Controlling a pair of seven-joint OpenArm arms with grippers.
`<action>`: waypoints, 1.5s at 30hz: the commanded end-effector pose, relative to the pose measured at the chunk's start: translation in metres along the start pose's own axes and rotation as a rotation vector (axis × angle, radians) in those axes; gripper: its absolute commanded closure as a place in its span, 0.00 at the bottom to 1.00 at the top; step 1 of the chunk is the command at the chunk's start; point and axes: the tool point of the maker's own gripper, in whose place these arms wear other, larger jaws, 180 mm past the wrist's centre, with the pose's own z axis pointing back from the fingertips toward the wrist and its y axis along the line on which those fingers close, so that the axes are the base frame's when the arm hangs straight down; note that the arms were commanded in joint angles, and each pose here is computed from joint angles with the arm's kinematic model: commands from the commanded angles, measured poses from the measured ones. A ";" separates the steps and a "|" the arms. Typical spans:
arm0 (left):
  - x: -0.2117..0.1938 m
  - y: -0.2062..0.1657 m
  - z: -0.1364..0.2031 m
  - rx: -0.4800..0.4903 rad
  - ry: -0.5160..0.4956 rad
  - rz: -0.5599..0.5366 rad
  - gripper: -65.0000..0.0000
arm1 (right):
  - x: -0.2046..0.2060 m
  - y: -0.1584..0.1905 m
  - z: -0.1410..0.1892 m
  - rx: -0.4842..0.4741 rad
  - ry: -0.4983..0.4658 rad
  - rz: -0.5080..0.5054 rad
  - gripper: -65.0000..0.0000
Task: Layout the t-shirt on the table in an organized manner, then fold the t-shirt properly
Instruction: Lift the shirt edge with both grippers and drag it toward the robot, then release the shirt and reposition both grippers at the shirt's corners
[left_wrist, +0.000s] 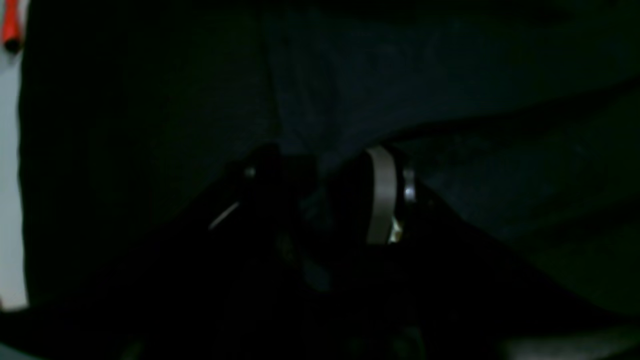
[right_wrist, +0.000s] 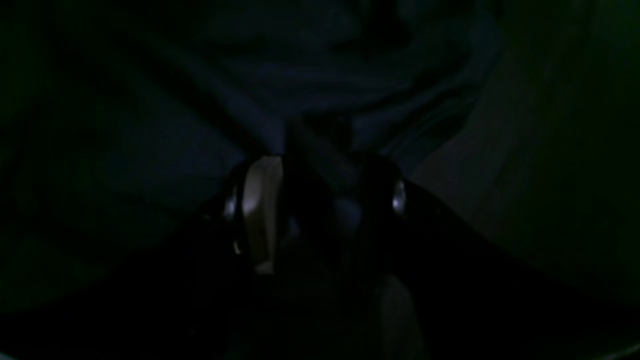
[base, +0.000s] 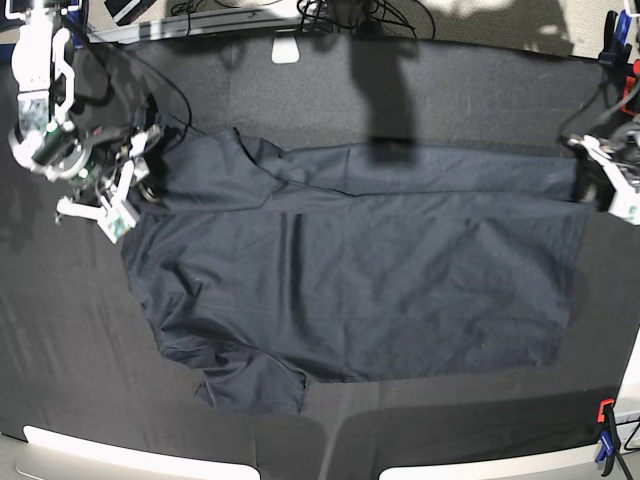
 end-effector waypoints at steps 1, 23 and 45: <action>0.015 0.017 0.004 0.036 -0.030 -0.036 0.64 | 0.012 -0.013 0.005 -0.032 -0.035 0.015 0.60; 0.016 0.065 0.019 0.277 0.074 -0.097 0.65 | 0.055 0.008 0.051 0.003 -0.120 0.008 0.60; 0.059 0.007 0.007 0.219 -0.089 -0.027 0.65 | -0.042 0.114 0.026 0.144 0.156 0.378 0.60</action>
